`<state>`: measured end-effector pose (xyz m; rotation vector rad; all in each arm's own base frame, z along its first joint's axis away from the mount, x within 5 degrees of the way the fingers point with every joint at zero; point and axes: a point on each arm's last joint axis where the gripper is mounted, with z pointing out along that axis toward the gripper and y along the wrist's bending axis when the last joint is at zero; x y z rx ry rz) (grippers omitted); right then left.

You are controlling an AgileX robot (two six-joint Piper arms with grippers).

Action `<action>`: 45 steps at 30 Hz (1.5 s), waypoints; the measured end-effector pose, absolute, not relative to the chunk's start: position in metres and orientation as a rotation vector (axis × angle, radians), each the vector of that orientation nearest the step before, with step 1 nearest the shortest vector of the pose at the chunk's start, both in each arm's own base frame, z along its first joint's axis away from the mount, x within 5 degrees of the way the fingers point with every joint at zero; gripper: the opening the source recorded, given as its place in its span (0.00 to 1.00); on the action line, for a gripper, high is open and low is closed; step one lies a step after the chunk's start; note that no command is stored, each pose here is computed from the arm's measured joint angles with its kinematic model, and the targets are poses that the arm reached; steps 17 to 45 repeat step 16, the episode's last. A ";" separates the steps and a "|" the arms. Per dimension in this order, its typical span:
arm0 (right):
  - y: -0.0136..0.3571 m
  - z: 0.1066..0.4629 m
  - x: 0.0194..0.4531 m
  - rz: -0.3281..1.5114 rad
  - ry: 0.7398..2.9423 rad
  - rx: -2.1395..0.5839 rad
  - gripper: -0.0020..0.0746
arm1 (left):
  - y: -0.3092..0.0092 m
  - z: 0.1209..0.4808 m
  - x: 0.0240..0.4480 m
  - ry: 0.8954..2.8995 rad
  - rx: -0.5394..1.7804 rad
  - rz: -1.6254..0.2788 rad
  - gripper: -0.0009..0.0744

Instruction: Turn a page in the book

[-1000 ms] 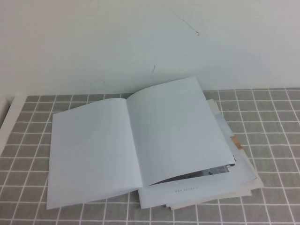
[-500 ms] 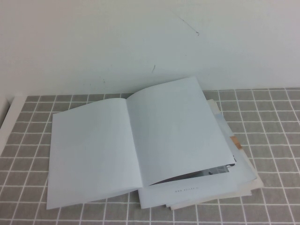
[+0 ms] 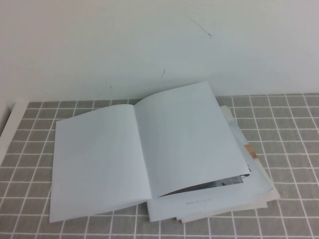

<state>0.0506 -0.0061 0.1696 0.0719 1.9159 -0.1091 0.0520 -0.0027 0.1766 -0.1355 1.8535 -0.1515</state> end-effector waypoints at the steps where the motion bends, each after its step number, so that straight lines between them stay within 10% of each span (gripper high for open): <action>1: -0.006 0.170 0.051 -0.111 1.916 0.069 0.02 | -0.003 0.177 0.052 1.853 -0.135 -0.152 0.01; 45: -0.006 0.169 0.050 -0.118 1.919 0.061 0.02 | -0.003 0.177 0.052 1.853 -0.135 -0.152 0.01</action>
